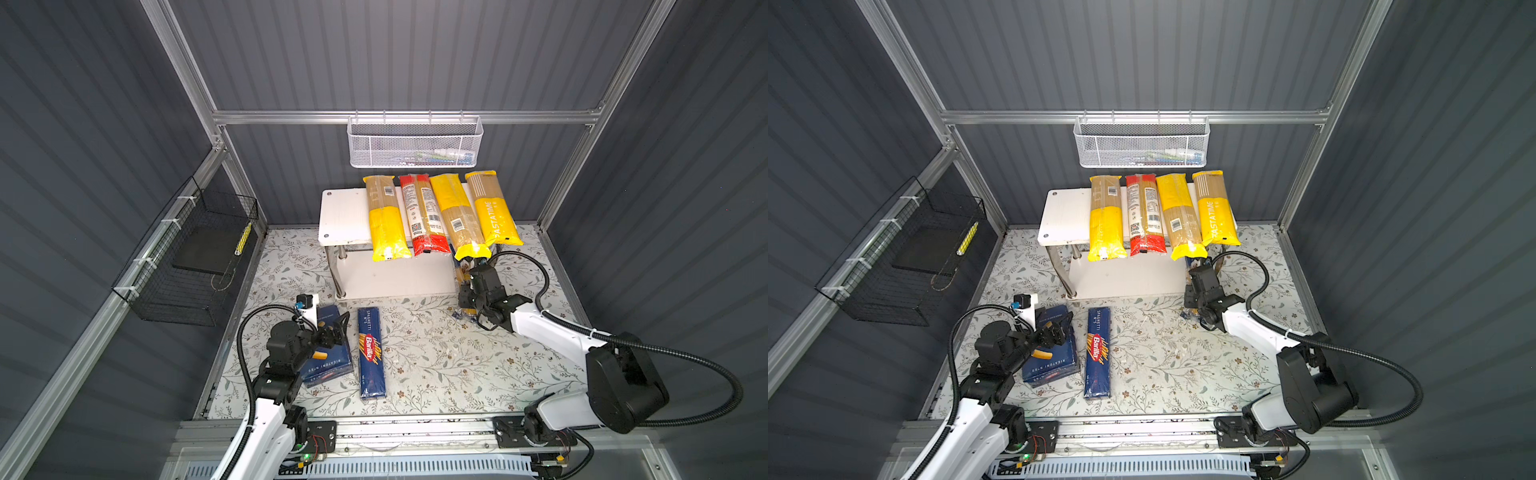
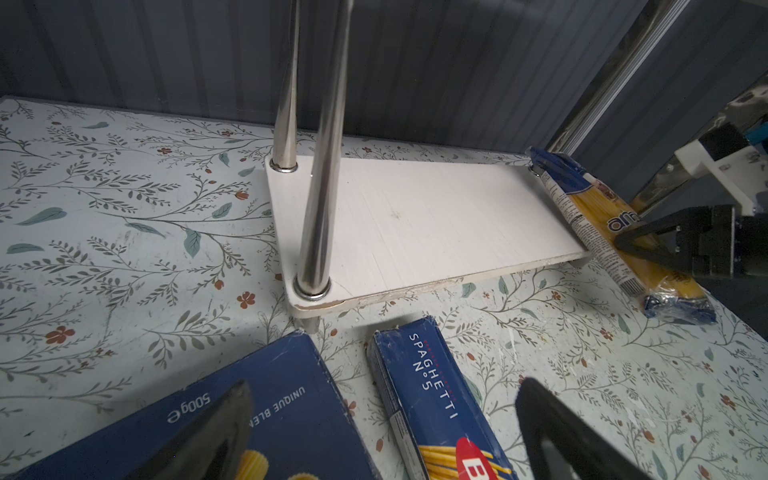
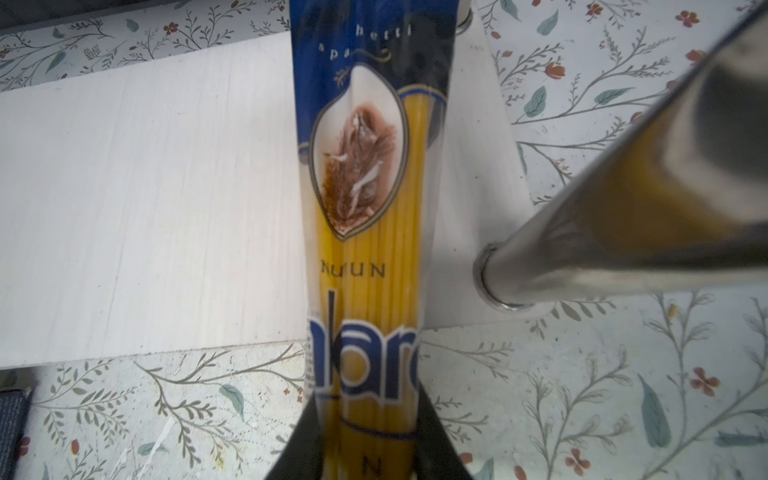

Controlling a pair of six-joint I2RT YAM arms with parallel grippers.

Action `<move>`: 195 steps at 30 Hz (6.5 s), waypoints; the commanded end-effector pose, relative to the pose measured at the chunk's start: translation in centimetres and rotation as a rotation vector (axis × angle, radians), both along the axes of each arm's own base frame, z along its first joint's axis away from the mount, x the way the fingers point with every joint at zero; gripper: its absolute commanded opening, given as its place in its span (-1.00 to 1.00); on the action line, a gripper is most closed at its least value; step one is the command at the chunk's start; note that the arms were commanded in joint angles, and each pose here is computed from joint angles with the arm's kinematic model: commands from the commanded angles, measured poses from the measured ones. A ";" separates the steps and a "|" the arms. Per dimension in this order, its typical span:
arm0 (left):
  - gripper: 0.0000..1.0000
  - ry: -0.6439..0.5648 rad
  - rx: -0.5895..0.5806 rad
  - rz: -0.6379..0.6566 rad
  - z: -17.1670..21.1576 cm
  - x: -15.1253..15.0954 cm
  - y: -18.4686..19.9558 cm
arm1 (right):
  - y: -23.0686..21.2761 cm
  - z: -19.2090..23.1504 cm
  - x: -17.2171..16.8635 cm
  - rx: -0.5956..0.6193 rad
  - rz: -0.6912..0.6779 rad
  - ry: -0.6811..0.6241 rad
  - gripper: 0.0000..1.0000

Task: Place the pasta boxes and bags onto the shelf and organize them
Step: 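Lower the Ankara bag onto the lower shelf tier beside the leg, then open the right gripper and release the Ankara bag on the lower tier, then move the open right gripper over the blue Barilla Spaghetti No.5 box, then close the right gripper on the Barilla spaghetti box's end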

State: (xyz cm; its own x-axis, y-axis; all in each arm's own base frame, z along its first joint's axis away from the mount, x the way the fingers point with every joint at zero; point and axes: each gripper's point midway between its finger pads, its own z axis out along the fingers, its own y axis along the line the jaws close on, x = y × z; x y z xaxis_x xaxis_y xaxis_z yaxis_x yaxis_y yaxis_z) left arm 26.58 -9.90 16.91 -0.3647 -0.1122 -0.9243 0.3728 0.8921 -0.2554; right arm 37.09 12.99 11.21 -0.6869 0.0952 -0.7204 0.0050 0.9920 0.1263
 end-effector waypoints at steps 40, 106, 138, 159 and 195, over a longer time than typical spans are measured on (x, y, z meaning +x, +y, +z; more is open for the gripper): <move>0.99 0.009 -0.004 -0.023 -0.5 -0.3 -0.3 | 0.4 5.5 -8.1 0.250 0.062 -0.065 0.16; 0.99 -0.007 -0.005 0.019 -0.3 -0.4 0.4 | 2.1 3.9 -6.6 0.391 0.099 -0.005 0.37; 0.99 -0.006 -0.002 0.129 -0.5 -0.4 2.2 | 29.1 -2.5 -21.0 0.115 0.519 0.182 0.82; 0.99 -0.006 -0.002 0.095 -0.5 -0.3 1.6 | 27.5 -7.5 -20.3 -0.147 0.442 0.272 0.89; 0.99 -0.002 -0.001 0.079 -0.6 -0.3 1.4 | 26.9 -9.3 -20.7 -0.142 0.454 0.293 0.97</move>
State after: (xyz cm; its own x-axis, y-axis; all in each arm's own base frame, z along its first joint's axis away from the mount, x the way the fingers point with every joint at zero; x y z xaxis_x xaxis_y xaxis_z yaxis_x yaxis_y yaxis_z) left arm 26.35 -8.32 16.22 -0.3562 -0.1432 -0.9234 0.2872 0.9236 -0.2540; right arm 16.13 40.19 2.18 -0.8011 -0.3553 -0.4817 -0.4356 0.8980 0.0621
